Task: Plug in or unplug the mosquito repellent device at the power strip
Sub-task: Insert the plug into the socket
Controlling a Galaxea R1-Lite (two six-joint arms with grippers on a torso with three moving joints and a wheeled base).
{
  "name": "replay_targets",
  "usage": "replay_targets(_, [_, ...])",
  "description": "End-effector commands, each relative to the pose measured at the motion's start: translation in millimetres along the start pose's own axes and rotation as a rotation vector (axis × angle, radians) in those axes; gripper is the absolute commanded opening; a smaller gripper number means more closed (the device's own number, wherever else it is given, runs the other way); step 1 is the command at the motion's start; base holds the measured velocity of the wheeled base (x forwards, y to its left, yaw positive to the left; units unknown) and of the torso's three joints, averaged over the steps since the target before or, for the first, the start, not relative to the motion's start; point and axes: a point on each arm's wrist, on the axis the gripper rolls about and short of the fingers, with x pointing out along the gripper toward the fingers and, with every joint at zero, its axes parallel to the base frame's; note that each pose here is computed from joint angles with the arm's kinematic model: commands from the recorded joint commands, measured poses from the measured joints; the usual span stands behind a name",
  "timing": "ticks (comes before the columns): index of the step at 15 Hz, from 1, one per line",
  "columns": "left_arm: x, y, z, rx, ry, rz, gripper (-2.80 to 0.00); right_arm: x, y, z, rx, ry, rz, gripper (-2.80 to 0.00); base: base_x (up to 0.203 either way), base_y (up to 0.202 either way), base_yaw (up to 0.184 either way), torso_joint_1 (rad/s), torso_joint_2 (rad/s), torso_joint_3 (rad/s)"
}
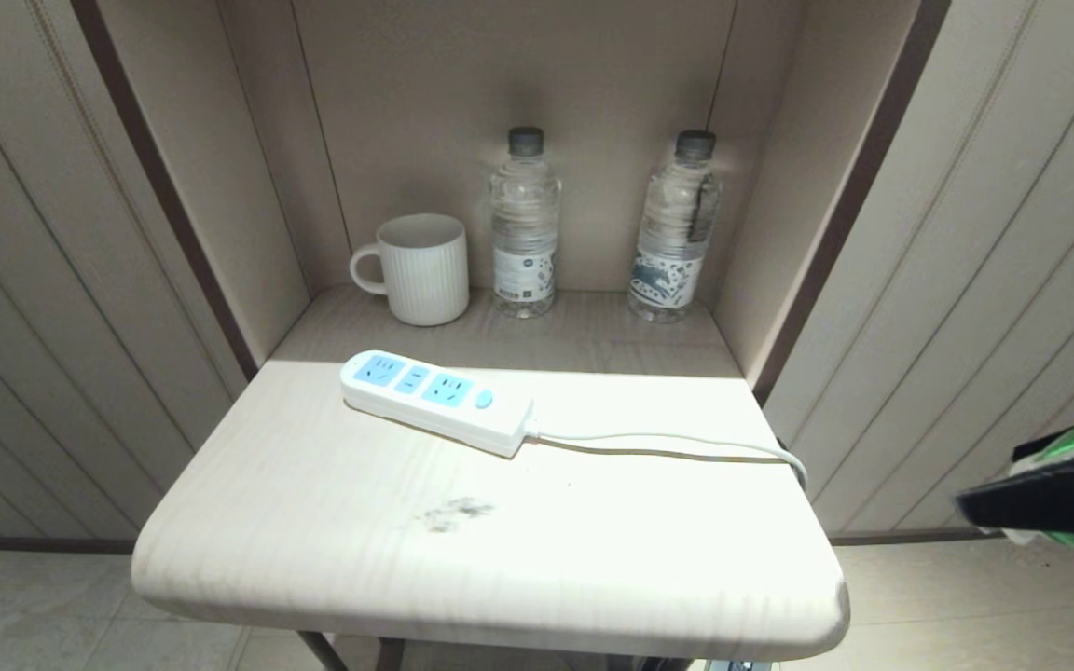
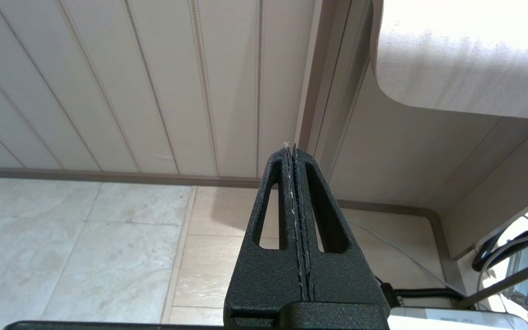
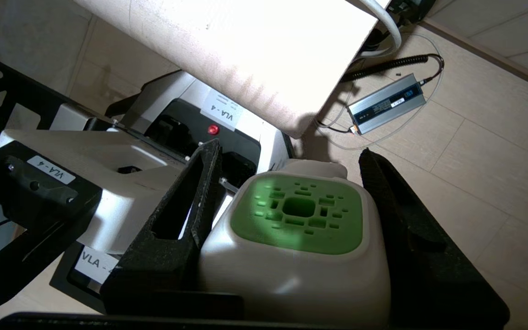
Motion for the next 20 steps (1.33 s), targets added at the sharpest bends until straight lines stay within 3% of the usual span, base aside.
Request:
replay_targets(1, [0.1, 0.0, -0.1, -0.001, 0.003, 0.001, -2.8, 3.8, 0.4, -1.7, -0.004, 0.021, -0.009, -2.8, 0.0, 0.0, 0.0, 0.0, 0.0, 0.0])
replay_targets(11, [0.1, 0.0, -0.1, -0.001, 0.003, 0.0, -2.8, 13.2, 2.5, -1.7, -0.013, 0.02, -0.012, -2.8, 0.0, 0.0, 0.0, 0.0, 0.0, 0.0])
replay_targets(20, [0.1, 0.0, -0.1, -0.002, 0.003, 0.002, -2.8, 1.4, -2.1, -5.1, -0.029, -0.036, -0.04, -2.8, 0.0, 0.0, 0.0, 0.0, 0.0, 0.0])
